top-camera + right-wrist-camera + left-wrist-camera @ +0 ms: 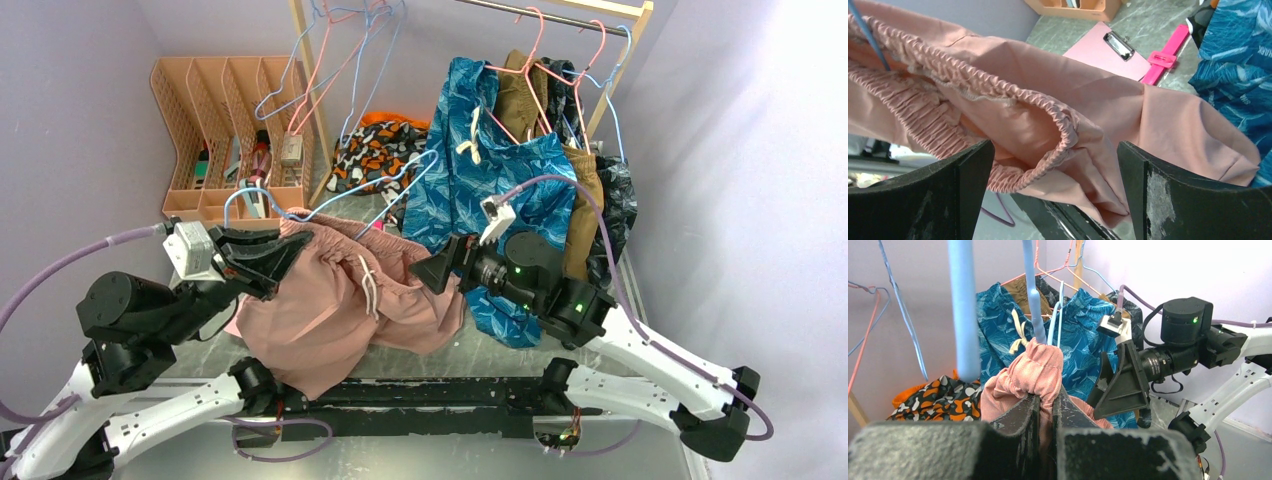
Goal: Place the shorts on the hanger
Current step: Hang the shorts on the hanger.
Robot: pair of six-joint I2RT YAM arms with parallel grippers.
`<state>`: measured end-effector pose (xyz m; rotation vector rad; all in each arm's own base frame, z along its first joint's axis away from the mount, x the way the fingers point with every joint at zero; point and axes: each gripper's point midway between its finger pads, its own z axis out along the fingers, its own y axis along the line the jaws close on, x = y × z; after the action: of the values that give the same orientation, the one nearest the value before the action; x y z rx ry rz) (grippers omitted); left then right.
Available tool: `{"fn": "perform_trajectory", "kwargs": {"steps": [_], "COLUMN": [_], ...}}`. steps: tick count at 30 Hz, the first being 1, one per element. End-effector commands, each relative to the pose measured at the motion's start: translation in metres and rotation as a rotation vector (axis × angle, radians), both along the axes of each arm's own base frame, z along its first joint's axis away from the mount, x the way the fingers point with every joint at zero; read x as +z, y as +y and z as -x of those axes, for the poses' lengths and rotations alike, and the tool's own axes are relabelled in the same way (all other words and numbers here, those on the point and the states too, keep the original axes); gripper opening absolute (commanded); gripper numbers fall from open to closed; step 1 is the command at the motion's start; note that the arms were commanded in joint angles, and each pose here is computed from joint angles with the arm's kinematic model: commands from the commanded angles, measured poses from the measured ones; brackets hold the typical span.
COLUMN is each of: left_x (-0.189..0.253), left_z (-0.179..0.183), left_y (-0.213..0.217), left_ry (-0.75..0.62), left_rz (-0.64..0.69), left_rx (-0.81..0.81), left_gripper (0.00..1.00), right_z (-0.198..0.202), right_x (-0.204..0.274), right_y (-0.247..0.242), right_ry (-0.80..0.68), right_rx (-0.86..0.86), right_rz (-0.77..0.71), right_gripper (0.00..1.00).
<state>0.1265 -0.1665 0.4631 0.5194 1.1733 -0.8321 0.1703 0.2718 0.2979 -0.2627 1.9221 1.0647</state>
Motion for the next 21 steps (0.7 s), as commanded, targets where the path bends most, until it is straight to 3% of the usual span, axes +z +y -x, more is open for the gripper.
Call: {"fn": "perform_trajectory", "kwargs": {"steps": [1, 4, 15, 17, 20, 21], "left_x": [0.037, 0.036, 0.033, 0.033, 0.033, 0.034], "left_z": [0.003, 0.001, 0.003, 0.002, 0.002, 0.003], "left_y": [0.011, 0.010, 0.007, 0.007, 0.006, 0.006], "left_ry": [-0.074, -0.077, -0.073, -0.073, -0.071, -0.069], "left_rz": [0.101, 0.102, 0.095, 0.094, 0.088, 0.086], "left_rx": [0.021, 0.025, 0.012, 0.012, 0.009, 0.007], "left_gripper": [0.07, 0.07, 0.07, 0.07, 0.07, 0.07], "right_z": [-0.017, -0.023, -0.016, -0.017, -0.018, -0.019], "right_x": [0.010, 0.003, -0.008, -0.010, -0.009, -0.006], "right_y": [-0.002, -0.003, 0.011, 0.012, 0.009, 0.006], "right_ry": [0.059, 0.101, 0.153, 0.158, 0.149, 0.140], "right_rx": [-0.141, -0.190, -0.125, -0.121, -0.133, -0.148], "right_rz": [-0.137, -0.149, -0.119, -0.098, -0.087, -0.083], "right_gripper": [0.95, 0.86, 0.53, 0.37, 0.03, 0.00]}}
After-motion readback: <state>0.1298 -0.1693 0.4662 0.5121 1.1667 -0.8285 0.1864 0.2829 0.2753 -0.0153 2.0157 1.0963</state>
